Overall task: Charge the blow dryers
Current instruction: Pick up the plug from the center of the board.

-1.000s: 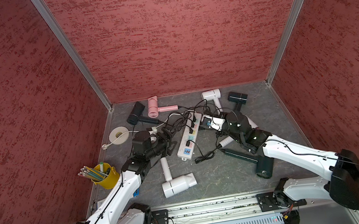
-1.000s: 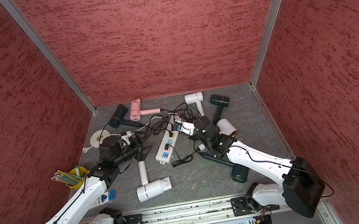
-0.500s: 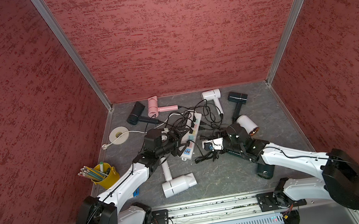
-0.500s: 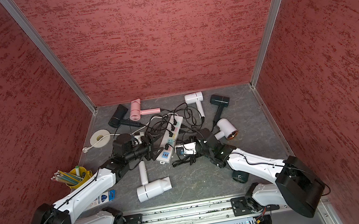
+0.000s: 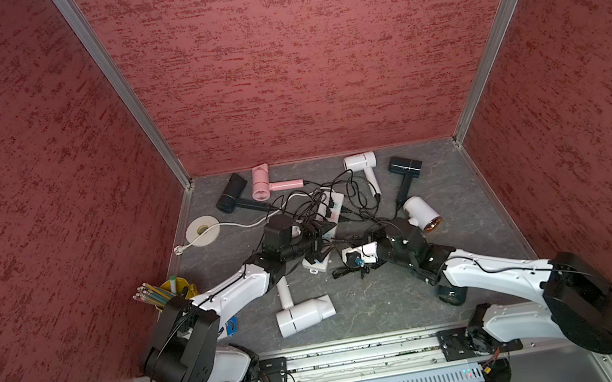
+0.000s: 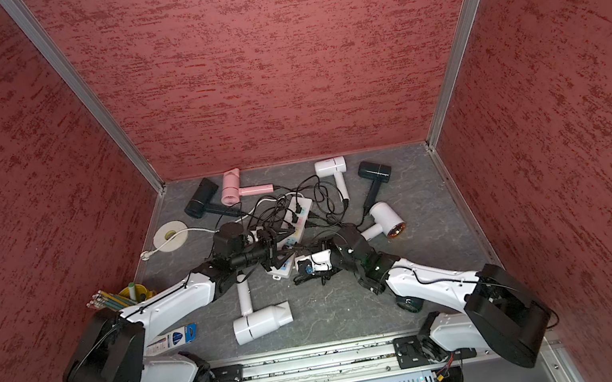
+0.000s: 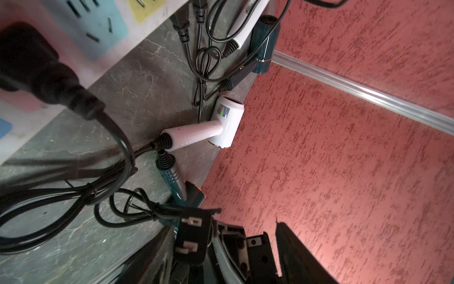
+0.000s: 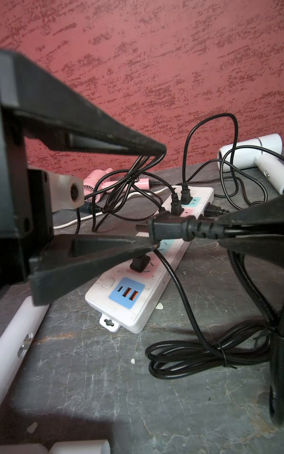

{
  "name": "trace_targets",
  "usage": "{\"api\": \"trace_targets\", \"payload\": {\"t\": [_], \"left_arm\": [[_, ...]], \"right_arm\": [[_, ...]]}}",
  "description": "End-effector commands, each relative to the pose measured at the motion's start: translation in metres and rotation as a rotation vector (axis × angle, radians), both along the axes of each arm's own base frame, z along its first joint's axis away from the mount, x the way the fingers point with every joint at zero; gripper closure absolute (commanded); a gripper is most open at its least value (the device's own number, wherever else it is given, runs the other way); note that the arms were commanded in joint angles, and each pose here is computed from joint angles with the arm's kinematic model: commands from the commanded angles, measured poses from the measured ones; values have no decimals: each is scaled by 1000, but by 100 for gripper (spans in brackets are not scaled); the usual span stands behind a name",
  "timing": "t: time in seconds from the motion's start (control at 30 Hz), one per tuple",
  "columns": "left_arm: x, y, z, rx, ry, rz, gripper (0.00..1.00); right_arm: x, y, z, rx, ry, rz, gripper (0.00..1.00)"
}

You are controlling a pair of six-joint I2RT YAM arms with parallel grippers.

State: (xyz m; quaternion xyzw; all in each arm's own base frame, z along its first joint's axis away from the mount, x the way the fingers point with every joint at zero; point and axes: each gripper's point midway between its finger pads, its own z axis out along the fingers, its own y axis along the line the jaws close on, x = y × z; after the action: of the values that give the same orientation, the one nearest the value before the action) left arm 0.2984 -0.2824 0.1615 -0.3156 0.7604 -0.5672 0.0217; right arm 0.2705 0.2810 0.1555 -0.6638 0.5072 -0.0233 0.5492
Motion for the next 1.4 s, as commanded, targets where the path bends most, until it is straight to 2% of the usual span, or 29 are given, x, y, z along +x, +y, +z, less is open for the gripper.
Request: {"api": "trace_targets", "payload": {"t": [0.0,0.33,0.5,0.7,0.73,0.77,0.8,0.93,1.0,1.17,1.27,1.37], "left_arm": [[5,-9,11,-61,-29,-9,41],[12,-15,7,-101,-40,-16,68],[11,-14,7,-101,-44,-17,86],[9,-12,7,-96,-46,-13,91],[9,-12,7,-95,-46,-11,91],[9,-12,7,-94,-45,-10,91],[9,-11,8,-94,-48,-8,91],[10,-10,8,-91,-48,0,92],[12,-9,10,-92,-54,6,93],[14,-9,14,-100,-65,15,93],[16,-8,14,-97,-67,24,93],[17,-8,15,-99,-72,29,93]], "right_arm": [[-8,7,17,72,-22,36,100],[-20,7,27,129,-15,69,100],[-21,7,23,133,5,65,100],[-16,9,25,190,76,22,100],[-14,9,29,223,105,-3,90],[-11,10,34,261,143,-32,68],[-10,11,36,286,179,-49,59],[-7,11,54,436,347,-138,45],[-4,8,62,523,425,-200,44],[-20,5,70,749,665,-235,46],[-34,2,73,841,778,-219,48],[-54,0,84,960,890,-135,51]]}}
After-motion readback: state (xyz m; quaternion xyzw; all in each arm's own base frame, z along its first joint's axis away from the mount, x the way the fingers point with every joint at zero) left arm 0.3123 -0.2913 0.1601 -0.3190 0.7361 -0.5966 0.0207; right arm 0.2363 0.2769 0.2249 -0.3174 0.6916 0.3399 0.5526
